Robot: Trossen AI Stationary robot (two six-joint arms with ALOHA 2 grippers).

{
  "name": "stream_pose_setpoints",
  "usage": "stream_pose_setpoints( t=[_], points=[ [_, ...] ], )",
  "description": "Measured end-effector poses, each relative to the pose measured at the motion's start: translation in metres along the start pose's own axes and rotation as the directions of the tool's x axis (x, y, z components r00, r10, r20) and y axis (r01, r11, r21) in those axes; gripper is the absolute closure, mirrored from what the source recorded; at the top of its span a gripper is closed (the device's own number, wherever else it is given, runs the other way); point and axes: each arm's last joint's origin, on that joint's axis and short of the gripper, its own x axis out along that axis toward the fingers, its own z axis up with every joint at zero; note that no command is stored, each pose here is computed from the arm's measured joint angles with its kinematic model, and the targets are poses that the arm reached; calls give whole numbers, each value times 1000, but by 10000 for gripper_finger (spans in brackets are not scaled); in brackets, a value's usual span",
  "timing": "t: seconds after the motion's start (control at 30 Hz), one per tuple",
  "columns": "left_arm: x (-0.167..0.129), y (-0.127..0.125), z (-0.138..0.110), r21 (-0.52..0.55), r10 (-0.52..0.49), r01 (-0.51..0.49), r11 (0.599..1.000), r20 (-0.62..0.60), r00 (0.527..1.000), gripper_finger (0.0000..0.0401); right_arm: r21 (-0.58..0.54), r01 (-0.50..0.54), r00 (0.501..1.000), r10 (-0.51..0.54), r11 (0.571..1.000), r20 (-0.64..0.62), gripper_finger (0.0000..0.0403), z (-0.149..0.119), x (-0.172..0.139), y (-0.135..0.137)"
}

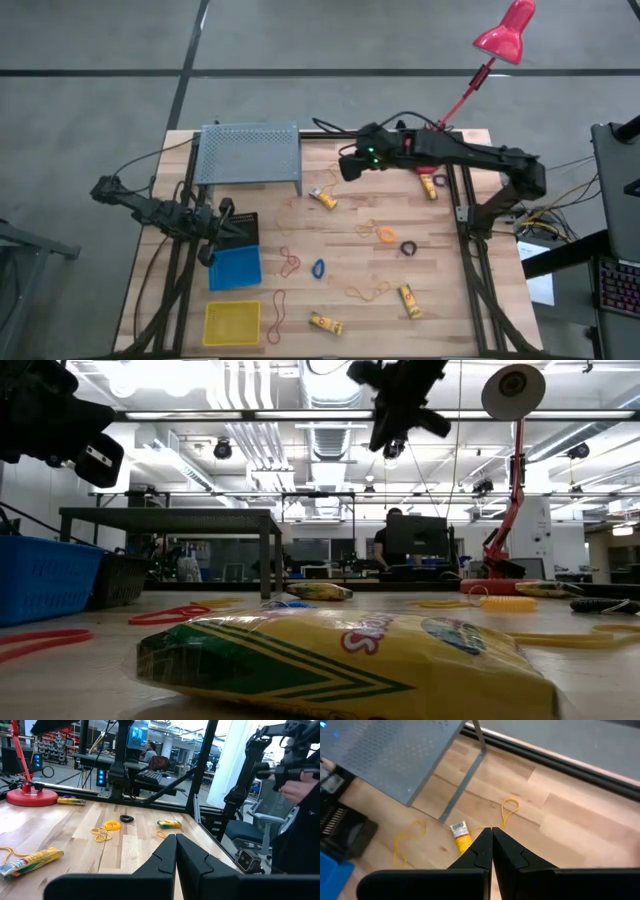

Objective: Pick & Place Office Desk Supplies
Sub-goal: Put the yellow rubber band in the black bin

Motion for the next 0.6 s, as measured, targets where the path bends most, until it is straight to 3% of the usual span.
stream_pose_setpoints(
  t=[0.33,0.6],
  points=[
    [0,0,0,0,0,0,1000,0,1000,387,81,98,990,-89,992,-110,394,-8,62,1],
    [0,0,0,0,0,0,1000,0,1000,387,110,59,979,-36,992,-199,388,-14,112,3]
  ],
)
